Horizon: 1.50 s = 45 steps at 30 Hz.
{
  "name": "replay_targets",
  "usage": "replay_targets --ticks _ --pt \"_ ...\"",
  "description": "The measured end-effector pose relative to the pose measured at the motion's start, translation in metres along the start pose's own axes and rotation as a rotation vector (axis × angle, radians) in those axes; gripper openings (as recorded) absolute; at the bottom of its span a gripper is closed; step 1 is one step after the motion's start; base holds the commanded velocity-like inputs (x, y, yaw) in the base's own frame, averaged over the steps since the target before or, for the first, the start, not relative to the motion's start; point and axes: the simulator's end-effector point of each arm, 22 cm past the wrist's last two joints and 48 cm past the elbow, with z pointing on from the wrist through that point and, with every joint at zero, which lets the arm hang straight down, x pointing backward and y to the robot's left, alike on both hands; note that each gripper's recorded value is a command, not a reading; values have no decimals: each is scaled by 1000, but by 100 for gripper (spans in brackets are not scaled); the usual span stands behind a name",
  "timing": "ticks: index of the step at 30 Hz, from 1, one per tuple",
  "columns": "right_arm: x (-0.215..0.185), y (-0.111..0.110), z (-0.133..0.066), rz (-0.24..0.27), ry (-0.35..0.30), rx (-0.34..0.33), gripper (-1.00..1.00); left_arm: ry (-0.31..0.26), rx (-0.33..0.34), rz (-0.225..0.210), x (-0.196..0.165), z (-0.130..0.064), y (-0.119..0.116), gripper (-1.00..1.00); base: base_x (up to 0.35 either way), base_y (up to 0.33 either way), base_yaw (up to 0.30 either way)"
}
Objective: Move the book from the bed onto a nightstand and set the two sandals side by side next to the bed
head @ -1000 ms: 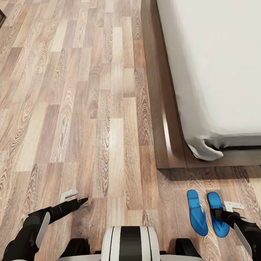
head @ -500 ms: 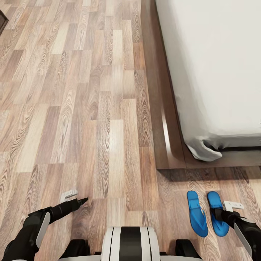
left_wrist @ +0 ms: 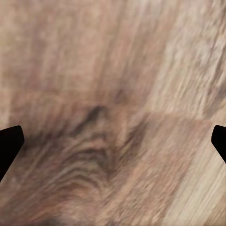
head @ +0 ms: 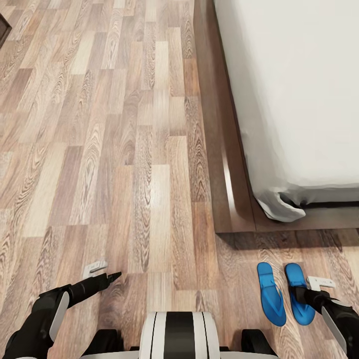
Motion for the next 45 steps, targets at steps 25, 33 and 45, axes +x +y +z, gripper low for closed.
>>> replay_targets --ticks 25,33,45 --pt "-15 0 -8 11 -31 -8 100 -25 10 10 -11 -8 -7 100 0 0 0" --pt "-53 4 -24 9 -113 -22 100 -53 21 21 -23 -18 -16 100 0 0 0" --pt "-112 7 -54 11 -247 -37 100 -94 49 30 -38 -30 -37 100 0 0 0"
